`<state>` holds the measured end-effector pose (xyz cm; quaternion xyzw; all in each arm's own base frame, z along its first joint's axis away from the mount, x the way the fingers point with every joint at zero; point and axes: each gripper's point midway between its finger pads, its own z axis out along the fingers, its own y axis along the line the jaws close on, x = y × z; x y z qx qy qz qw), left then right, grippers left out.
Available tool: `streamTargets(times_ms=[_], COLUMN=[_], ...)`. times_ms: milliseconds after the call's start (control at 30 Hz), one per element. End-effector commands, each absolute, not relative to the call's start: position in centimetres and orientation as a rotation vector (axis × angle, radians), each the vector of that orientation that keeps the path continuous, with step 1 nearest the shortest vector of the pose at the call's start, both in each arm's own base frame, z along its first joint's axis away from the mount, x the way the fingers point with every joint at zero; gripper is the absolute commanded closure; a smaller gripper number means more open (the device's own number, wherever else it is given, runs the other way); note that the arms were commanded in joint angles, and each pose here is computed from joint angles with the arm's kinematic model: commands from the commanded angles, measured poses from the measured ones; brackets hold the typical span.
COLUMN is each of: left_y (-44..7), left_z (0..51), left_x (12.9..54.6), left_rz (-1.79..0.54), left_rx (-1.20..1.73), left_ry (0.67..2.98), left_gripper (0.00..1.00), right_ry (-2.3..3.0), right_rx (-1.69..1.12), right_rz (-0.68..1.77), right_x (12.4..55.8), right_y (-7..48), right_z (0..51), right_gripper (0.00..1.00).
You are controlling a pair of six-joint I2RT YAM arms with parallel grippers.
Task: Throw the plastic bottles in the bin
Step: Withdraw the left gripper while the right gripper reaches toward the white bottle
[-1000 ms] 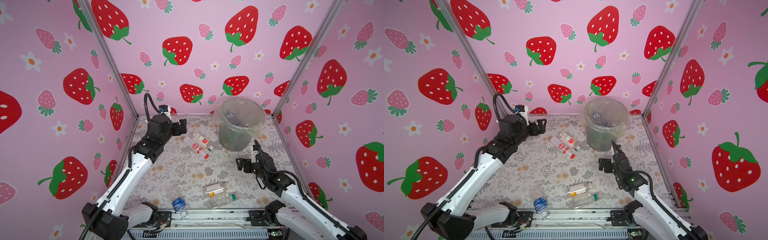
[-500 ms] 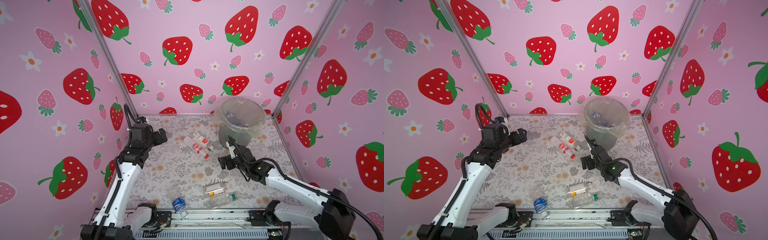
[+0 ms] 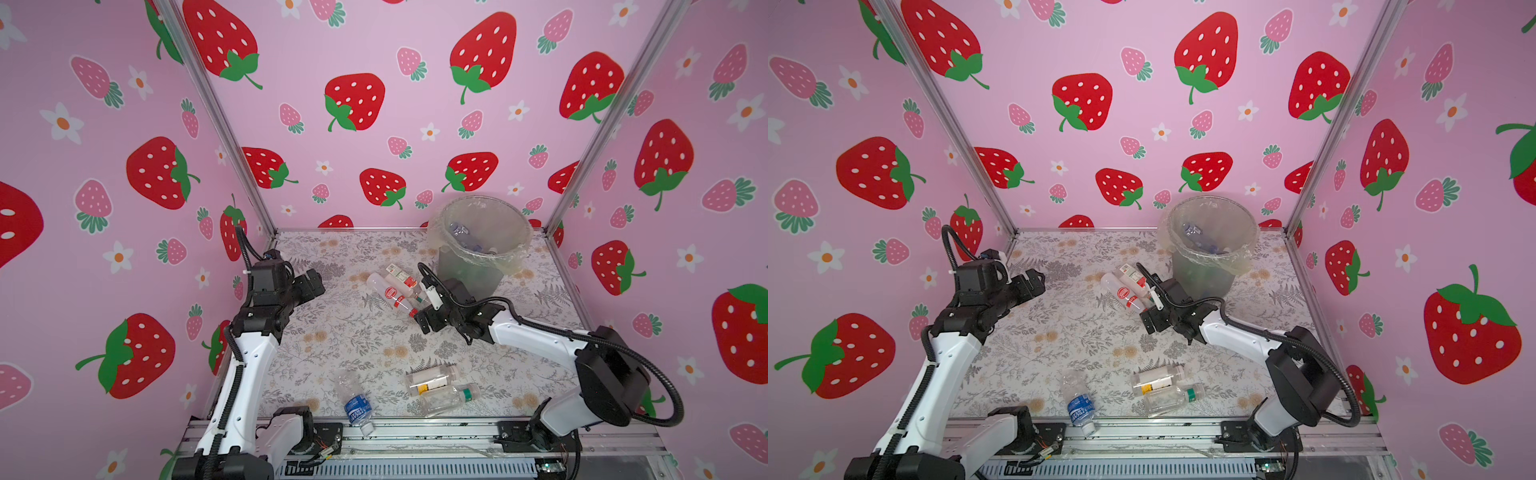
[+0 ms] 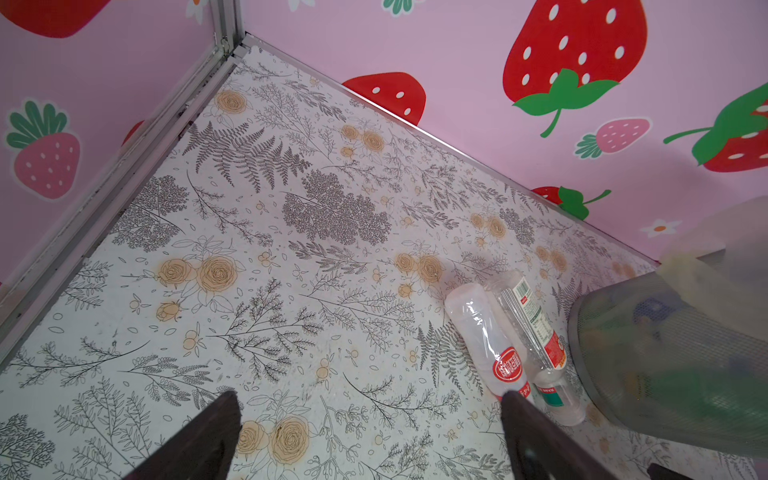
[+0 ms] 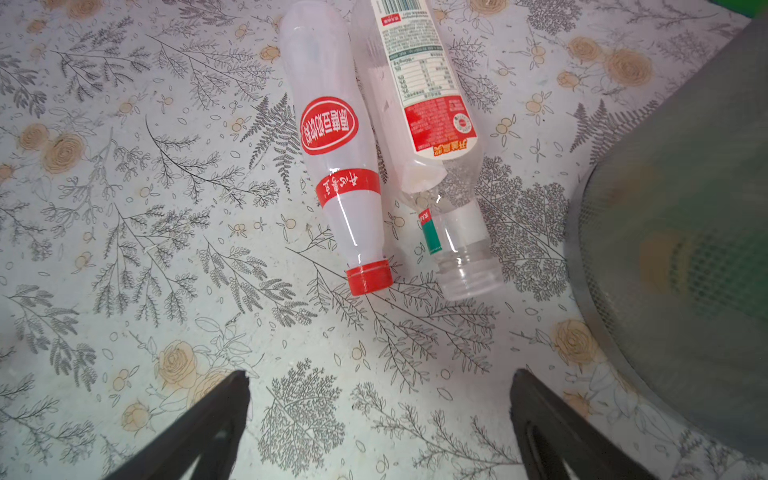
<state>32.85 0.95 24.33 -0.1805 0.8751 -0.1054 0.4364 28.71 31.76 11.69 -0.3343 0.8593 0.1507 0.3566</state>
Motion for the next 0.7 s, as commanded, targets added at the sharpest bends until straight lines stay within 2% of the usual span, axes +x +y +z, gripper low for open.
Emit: streamTargets(times_ms=[0, 433, 667], left_y=[0.9, 0.9, 1.1], left_z=[24.7, 24.4, 24.3], left_x=[32.5, 32.6, 32.4], left_rz=[-0.280, -0.276, -0.262], left_rx=[-0.454, -0.454, -0.461], left_ry=[2.162, 2.178, 2.175], left_gripper=[0.01, 0.01, 0.01], right_ry=[2.166, 2.166, 2.195], right_rx=[-0.939, -1.050, -1.095], right_rz=[0.402, 0.394, 0.396], right_x=[29.3, 30.8, 31.1], right_y=[33.5, 36.3, 37.3], right_z=[12.1, 10.2, 8.2], right_gripper=[0.00, 0.07, 0.14])
